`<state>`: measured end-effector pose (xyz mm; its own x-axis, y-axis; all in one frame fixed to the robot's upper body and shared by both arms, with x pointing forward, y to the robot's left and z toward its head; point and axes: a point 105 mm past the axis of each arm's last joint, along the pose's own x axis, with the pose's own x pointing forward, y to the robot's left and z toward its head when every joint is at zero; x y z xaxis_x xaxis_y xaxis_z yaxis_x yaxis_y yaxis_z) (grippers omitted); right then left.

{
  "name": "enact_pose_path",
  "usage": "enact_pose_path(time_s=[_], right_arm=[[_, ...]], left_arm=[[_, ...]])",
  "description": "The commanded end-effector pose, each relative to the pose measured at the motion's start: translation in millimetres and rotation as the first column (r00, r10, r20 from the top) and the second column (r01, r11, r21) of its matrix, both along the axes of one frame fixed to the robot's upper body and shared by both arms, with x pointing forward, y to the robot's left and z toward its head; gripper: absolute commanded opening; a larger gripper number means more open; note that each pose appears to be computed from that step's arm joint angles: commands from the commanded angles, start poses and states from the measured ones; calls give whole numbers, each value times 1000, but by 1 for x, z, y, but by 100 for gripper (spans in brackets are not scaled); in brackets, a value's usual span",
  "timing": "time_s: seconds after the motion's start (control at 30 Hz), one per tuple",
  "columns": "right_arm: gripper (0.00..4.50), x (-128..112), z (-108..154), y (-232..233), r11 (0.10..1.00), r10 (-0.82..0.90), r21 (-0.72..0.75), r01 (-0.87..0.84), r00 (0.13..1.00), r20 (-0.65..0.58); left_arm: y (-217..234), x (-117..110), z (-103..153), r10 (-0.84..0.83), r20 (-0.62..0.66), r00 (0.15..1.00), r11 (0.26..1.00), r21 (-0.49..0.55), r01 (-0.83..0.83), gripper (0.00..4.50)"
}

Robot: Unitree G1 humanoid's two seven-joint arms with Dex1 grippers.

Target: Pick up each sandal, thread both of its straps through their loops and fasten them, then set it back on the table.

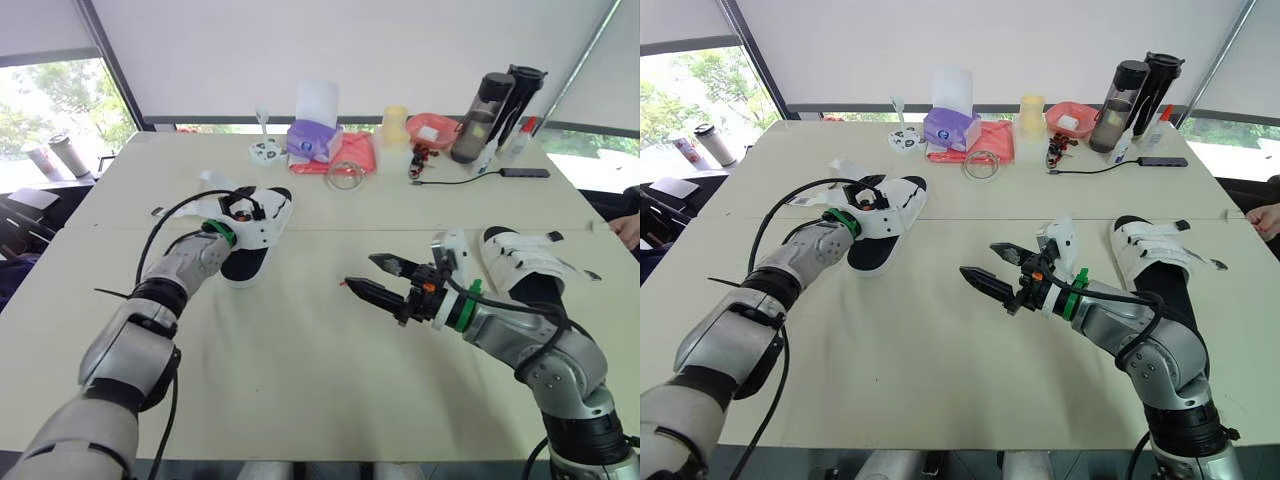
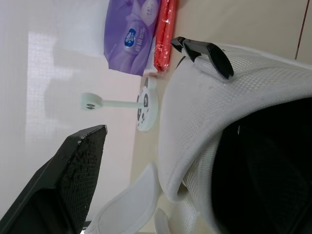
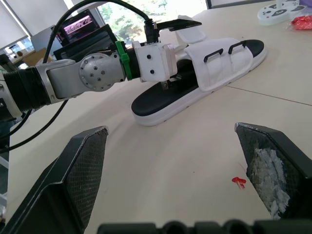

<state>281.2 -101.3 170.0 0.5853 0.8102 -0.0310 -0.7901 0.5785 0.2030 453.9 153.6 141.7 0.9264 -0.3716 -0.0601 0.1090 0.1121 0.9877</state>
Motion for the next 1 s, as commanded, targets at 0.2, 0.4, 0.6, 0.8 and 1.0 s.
enact_pose_path(time_s=[0.2,0.4,0.6,0.8,1.0], right_arm=[[450,-5,13,-3,1000,-19,12,19,998,54],[450,-3,13,-8,999,-37,3,37,998,57],[450,0,16,-14,998,-55,10,54,997,60],[450,13,20,-32,990,-140,0,140,987,78],[450,18,19,-55,983,-186,2,186,981,60]], left_arm=[[-2,2,-7,6,-10,1000,1000,17,-6,54],[-7,3,-8,7,7,1000,1000,13,-8,3],[-10,-1,19,-74,159,985,997,38,69,3],[-14,-35,48,-385,214,898,918,191,349,3],[-29,-77,56,-654,148,742,746,287,600,3]])
